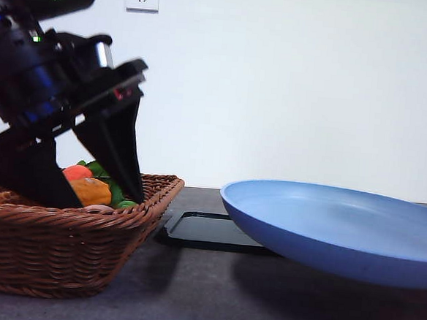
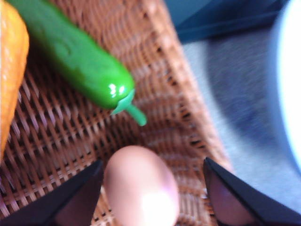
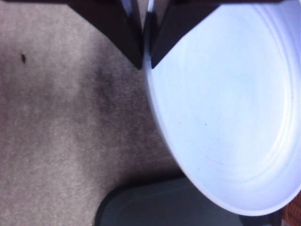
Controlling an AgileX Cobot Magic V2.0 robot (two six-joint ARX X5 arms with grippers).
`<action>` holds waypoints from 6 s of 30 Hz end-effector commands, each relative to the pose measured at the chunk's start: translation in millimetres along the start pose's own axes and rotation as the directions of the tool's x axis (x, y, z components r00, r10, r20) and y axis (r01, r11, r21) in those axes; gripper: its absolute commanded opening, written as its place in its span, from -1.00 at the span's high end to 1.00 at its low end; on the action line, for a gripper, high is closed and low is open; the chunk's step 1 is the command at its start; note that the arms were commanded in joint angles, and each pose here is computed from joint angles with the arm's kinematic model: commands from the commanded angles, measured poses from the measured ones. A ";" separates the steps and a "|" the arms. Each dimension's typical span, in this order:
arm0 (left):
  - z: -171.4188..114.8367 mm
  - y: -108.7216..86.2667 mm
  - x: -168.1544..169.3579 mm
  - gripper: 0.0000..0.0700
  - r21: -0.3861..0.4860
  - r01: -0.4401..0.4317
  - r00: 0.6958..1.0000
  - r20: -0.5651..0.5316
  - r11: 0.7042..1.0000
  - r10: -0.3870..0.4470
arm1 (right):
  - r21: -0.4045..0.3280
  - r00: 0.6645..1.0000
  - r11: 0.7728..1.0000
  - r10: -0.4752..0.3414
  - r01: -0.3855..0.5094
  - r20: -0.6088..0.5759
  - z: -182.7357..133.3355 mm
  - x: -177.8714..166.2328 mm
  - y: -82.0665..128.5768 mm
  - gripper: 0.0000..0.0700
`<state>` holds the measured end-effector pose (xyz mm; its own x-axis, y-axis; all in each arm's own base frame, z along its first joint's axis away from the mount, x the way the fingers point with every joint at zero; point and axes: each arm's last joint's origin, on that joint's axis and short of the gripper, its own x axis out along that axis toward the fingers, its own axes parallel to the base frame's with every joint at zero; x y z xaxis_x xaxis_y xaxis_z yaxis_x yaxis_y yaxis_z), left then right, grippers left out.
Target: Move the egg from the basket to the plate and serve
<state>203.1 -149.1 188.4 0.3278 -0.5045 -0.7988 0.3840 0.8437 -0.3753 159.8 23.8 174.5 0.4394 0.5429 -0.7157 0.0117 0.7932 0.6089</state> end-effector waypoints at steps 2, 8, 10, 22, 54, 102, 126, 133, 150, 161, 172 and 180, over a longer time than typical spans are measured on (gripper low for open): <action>2.3 -2.0 3.5 -0.21 0.007 -0.023 1.000 -0.007 1.000 0.023 | -0.025 1.000 1.000 0.009 -0.009 0.012 4.2 -1.6 2.8 1.00; 1.0 -0.5 4.0 -0.21 0.009 -0.054 0.998 -0.016 0.998 0.054 | -0.033 1.000 0.999 0.009 -0.009 0.012 4.2 -1.6 2.8 1.00; 0.4 -0.2 4.3 -0.21 0.011 -0.056 0.998 -0.022 0.998 0.056 | -0.033 1.000 0.999 0.010 -0.009 0.012 4.2 -1.6 2.8 1.00; -2.5 2.8 12.5 -0.04 0.011 -0.072 0.995 -0.068 0.997 0.073 | -0.038 1.000 0.999 0.008 -0.008 0.009 3.9 -1.6 2.8 1.00; 51.5 -75.7 -22.9 0.42 0.271 0.253 0.963 0.024 0.929 -0.269 | -0.019 0.999 1.000 -0.010 0.009 -0.040 -1.2 -1.2 0.8 1.00; 38.8 -133.7 0.2 0.01 0.542 0.211 0.929 0.146 0.814 -0.339 | -0.006 0.996 1.000 -0.027 0.027 -0.084 5.0 4.0 -0.5 1.00; -15.5 -63.1 -232.7 0.02 0.361 -0.088 0.732 0.656 0.928 -0.185 | -0.030 0.993 0.999 -0.039 0.036 -0.112 154.4 79.1 9.3 1.00; -33.5 -55.2 -251.4 0.02 0.326 -0.119 0.692 0.704 0.938 -0.157 | -0.037 0.991 0.999 -0.044 0.039 -0.127 171.1 102.6 0.6 1.00; -25.9 -54.4 -238.5 0.04 0.274 -0.191 0.727 0.684 0.942 -0.051 | -0.104 0.999 0.994 -0.019 0.016 -0.028 184.7 71.1 11.3 0.33; 9.8 -42.5 -182.8 1.00 0.190 -0.560 0.735 0.562 0.806 0.378 | -0.227 0.981 0.965 -0.094 0.132 0.169 171.9 -22.2 52.6 1.00; 4.2 11.4 -137.5 1.00 0.060 -0.521 0.758 0.491 0.852 0.429 | -0.408 0.953 0.893 -0.069 0.191 0.296 91.4 -32.0 83.7 1.00; -49.3 30.9 -118.6 1.00 -0.047 -0.367 0.705 0.638 0.929 0.311 | -0.506 0.877 0.829 0.039 0.239 0.479 20.3 -24.0 69.9 1.00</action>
<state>135.9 -54.3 249.6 0.8911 -0.1953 -0.4097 0.2032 0.9788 -0.0245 170.3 59.6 243.0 0.8010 0.3776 -0.4645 -0.3339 0.9259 0.1767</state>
